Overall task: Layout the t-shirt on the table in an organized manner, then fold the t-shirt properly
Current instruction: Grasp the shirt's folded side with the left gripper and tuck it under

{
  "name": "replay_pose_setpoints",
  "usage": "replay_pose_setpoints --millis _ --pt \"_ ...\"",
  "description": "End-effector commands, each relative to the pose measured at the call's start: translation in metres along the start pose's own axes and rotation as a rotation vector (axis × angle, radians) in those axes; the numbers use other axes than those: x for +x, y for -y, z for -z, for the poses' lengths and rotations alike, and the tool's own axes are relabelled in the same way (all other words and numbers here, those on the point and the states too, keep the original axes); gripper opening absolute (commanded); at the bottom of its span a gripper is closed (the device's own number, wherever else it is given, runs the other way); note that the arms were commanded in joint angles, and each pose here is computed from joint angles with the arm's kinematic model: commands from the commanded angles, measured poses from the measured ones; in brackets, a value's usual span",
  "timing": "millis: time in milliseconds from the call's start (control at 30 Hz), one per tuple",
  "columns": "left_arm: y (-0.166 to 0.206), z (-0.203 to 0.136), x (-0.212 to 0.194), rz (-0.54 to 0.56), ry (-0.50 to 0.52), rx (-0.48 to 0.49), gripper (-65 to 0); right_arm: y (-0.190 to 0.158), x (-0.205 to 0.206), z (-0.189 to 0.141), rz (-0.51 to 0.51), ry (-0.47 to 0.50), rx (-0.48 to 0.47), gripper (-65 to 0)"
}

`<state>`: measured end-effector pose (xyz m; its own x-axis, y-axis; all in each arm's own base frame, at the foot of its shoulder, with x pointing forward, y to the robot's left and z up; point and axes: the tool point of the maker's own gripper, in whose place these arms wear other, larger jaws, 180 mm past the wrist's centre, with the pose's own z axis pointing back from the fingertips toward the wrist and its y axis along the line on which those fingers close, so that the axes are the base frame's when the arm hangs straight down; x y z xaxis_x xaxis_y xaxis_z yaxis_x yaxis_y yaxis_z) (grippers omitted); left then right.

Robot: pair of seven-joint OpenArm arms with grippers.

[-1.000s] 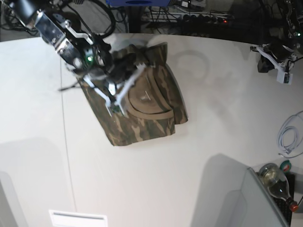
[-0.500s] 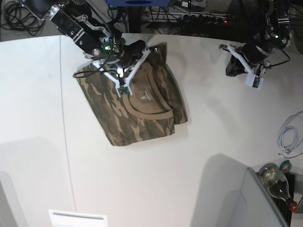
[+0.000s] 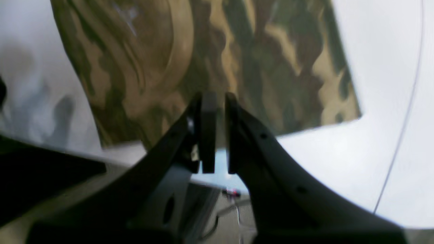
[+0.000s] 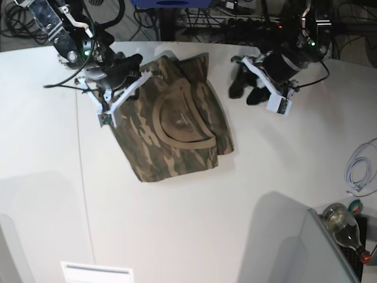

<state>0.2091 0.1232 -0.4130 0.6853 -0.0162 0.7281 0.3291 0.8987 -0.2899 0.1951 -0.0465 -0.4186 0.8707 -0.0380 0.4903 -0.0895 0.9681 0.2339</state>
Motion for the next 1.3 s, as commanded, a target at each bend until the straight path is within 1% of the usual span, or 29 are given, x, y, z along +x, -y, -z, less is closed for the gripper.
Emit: replay_pose_setpoints --millis 0,33,67,100,167,200,367,467,833,867,900,1033,1133,1267 --pt "0.002 -0.001 0.012 0.009 0.042 -0.013 -17.8 0.003 0.011 -0.004 -0.015 0.04 -0.003 -60.2" --pt "0.008 0.001 0.011 0.005 0.047 -0.033 -8.9 0.004 0.01 -0.004 -0.017 0.038 -0.005 -60.2" --pt "0.013 0.003 0.009 -0.002 0.051 -0.058 -2.5 0.006 0.009 -0.004 -0.021 0.035 -0.01 -60.2" --pt "0.018 0.007 0.01 -0.001 0.058 -0.087 0.0 0.009 0.007 -0.005 -0.026 0.031 -0.016 -60.2" --pt "0.029 0.018 0.006 -0.003 0.055 -0.16 0.0 0.012 0.004 -0.005 -0.03 0.024 -0.022 -60.2" --pt "0.029 0.025 0.0 -0.023 0.043 -0.17 0.0 0.013 0.004 -0.006 -0.03 0.023 -0.024 -60.2" --pt "0.026 0.055 -0.025 -0.151 -0.013 -0.181 0.0 0.024 0.002 -0.007 -0.051 0.016 -0.046 -60.2" --pt "0.025 0.065 -0.031 -0.188 -0.029 -0.184 0.0 0.027 0.003 -0.007 -0.051 0.018 -0.053 -60.2" --pt "0.039 0.106 -0.018 -0.283 -0.012 -0.23 0.0 0.034 0.004 -0.008 -0.06 0.018 -0.067 -60.2" --pt "0.04 0.109 -0.015 -0.29 -0.002 -0.232 -1.2 0.034 0.004 -0.008 -0.06 0.018 -0.067 -60.2" --pt "0.04 0.112 -0.014 -0.299 0.005 -0.234 -4.1 0.036 0.004 -0.009 -0.064 0.018 -0.072 -60.2" --pt "0.029 0.123 -0.017 -0.342 -0.015 -0.171 -18.6 0.045 0.006 -0.01 -0.06 0.023 -0.092 -60.2" --pt "0.027 0.129 -0.019 -0.359 -0.032 -0.169 -27.5 0.053 0.007 -0.012 -0.046 0.027 -0.11 -60.2" --pt "0.029 0.137 -0.022 -0.36 -0.066 -0.182 -35.5 0.056 0.006 -0.012 -0.039 0.025 -0.118 -60.2"
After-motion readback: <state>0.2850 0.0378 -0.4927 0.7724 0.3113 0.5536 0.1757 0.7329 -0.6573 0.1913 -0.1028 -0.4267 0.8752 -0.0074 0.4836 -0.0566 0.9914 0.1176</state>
